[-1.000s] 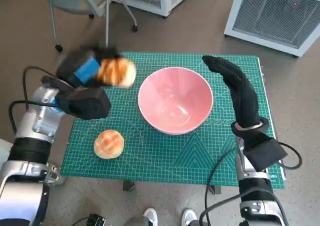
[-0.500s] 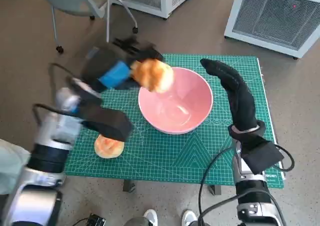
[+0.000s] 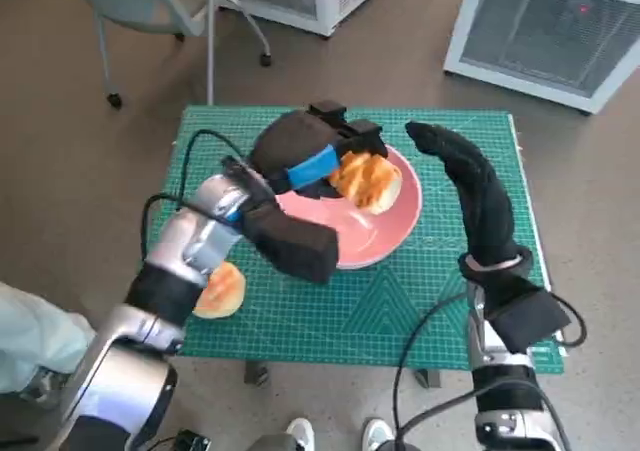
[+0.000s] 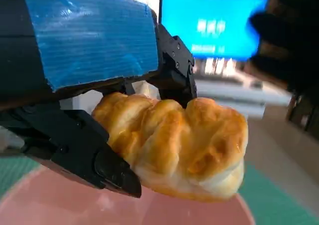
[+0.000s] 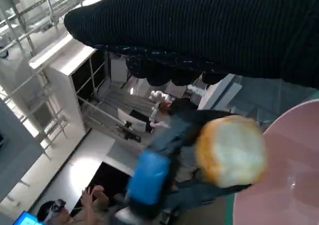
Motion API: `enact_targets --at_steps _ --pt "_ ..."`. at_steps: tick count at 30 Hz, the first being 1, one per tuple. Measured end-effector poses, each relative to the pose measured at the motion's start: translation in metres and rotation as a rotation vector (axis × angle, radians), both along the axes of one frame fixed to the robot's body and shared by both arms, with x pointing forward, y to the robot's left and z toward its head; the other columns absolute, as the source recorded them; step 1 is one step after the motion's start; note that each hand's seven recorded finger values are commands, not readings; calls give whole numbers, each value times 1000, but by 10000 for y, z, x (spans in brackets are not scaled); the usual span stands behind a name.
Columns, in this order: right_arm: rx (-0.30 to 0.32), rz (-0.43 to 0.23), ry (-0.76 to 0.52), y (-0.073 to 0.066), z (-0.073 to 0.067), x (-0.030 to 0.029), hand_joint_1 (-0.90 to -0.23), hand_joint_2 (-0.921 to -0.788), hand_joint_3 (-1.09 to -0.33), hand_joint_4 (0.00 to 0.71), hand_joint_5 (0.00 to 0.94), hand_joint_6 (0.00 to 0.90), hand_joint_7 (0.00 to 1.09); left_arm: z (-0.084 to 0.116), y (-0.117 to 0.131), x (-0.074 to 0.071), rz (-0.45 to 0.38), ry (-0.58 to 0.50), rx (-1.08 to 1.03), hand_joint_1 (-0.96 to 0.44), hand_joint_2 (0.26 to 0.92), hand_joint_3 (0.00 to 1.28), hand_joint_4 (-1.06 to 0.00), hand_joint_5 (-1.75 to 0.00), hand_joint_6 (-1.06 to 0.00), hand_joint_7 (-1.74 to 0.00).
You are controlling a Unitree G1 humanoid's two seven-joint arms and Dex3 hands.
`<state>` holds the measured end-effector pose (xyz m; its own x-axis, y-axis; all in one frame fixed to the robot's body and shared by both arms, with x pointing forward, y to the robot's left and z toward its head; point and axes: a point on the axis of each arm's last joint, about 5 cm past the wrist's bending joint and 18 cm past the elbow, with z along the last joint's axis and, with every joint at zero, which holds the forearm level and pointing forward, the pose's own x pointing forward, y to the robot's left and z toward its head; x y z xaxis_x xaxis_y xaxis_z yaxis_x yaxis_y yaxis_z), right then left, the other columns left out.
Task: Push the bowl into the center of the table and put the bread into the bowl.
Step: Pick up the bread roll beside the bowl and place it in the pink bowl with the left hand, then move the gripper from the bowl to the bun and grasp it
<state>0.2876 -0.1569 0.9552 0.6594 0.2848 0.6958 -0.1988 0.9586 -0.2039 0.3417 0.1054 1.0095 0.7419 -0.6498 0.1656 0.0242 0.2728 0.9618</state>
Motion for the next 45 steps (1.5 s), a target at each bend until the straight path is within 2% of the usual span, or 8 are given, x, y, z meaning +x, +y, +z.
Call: enact_targets --at_steps 4,6,8,10,14,21,30,45 --pt "2 0 -4 0 16 -1 -718 -921 -854 90 0 -1 334 -108 -42 13 4 63 22 0 921 132 -655 -1258 -523 -1212" --pt "2 1 -4 0 23 -1 -718 -921 -855 89 0 -1 331 -160 -54 14 3 104 34 0 921 232 -506 -1354 -437 -1356" --pt "2 1 -5 0 28 -3 -717 -921 -856 89 0 -1 330 -198 -52 15 1 143 52 -8 871 204 -373 -993 -338 -1043" --pt "2 1 -8 -1 32 -9 -717 -921 -857 88 0 -1 328 -220 -41 17 0 180 74 -60 826 111 -245 -420 -291 -493" --pt "2 -1 -6 -8 25 -21 -717 -921 -858 87 0 -1 325 -224 -16 23 0 228 116 -225 793 31 -100 -88 -233 -118" --pt "2 -3 5 -12 11 -28 -714 -921 -858 87 0 -1 325 -125 11 15 1 227 153 -407 802 13 -34 -6 -196 -12" --pt "1 -2 9 -12 11 -29 -714 -921 -855 88 1 -1 326 95 109 -74 44 267 152 -452 811 10 0 1 -147 0" --pt "-3 1 9 -17 16 -31 -718 -921 -856 88 0 -1 325 425 821 -432 82 338 64 -422 808 2 -39 -11 -164 -8"
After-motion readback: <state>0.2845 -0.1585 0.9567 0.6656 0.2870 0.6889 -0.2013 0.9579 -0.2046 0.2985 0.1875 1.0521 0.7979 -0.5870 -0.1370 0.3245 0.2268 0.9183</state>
